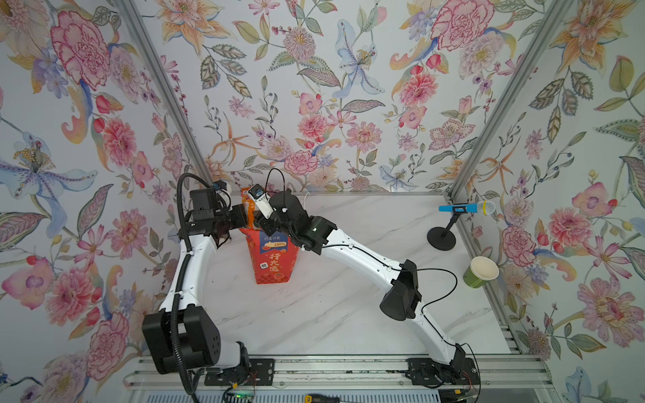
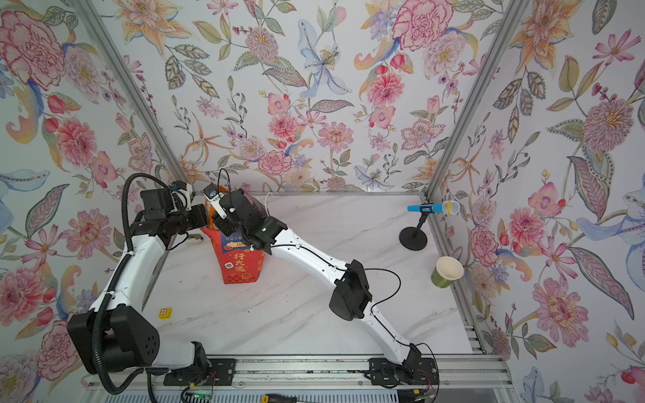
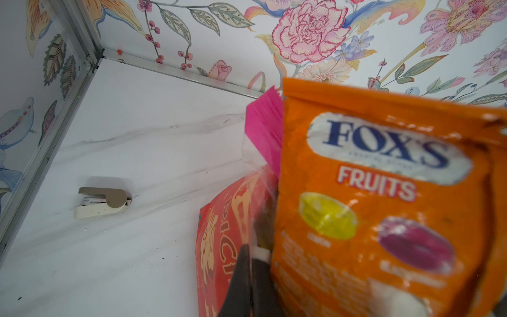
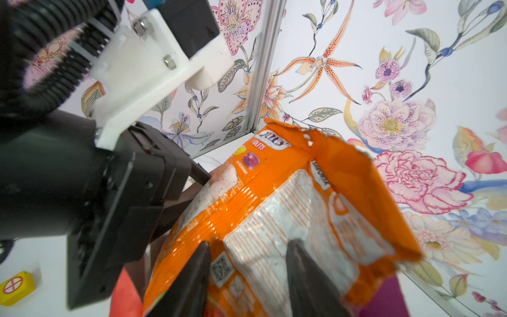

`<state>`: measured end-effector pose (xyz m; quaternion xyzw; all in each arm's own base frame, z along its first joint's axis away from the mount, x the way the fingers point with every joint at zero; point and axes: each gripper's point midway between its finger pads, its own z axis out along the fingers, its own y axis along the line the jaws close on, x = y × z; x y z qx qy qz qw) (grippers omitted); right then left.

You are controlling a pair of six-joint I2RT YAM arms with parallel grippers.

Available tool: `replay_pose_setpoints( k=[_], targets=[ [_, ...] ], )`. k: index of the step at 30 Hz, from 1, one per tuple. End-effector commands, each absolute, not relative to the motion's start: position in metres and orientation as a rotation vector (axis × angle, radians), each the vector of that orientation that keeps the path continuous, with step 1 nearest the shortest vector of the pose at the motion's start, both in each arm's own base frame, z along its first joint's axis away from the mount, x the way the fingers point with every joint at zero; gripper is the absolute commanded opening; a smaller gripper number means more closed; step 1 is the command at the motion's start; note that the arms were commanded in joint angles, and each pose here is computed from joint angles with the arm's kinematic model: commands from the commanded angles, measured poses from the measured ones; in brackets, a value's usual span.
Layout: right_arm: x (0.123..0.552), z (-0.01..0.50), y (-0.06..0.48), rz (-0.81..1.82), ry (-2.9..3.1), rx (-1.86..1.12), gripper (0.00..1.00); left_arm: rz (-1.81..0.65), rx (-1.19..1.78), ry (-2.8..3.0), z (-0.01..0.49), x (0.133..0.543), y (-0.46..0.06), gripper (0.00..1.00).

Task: Place the snacks into the paper bag
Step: Press the snack against the paper bag.

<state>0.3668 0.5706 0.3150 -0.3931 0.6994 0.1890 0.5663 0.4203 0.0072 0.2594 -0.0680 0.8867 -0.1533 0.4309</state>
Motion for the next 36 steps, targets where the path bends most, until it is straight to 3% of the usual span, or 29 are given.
replay_pose_setpoints(
  k=[1,5,10,16,20,30,36],
  targets=[
    [0.373,0.242,0.57,0.322,1.759,-1.036,0.45,-0.386,-0.113,2.073,0.303,0.42,0.005,0.0],
    [0.375,0.267,0.562,0.316,1.742,-1.005,0.52,-0.382,-0.112,2.076,0.302,0.42,0.005,0.0],
    [0.341,0.35,0.553,0.505,1.632,-1.015,0.62,-0.381,-0.112,2.082,0.299,0.421,0.006,0.0],
    [0.309,0.402,0.538,0.613,1.564,-1.016,0.66,-0.387,-0.111,2.082,0.299,0.421,0.005,0.0],
    [0.306,0.384,0.525,0.57,1.634,-1.049,0.65,-0.375,-0.115,2.085,0.3,0.42,0.006,0.0],
    [0.3,0.309,0.518,0.528,1.834,-1.138,0.63,-0.295,-0.191,2.11,0.298,0.416,0.02,0.34],
    [0.311,0.288,0.524,0.519,1.877,-1.141,0.61,-0.259,-0.209,2.105,0.301,0.413,0.025,0.35]
  ],
)
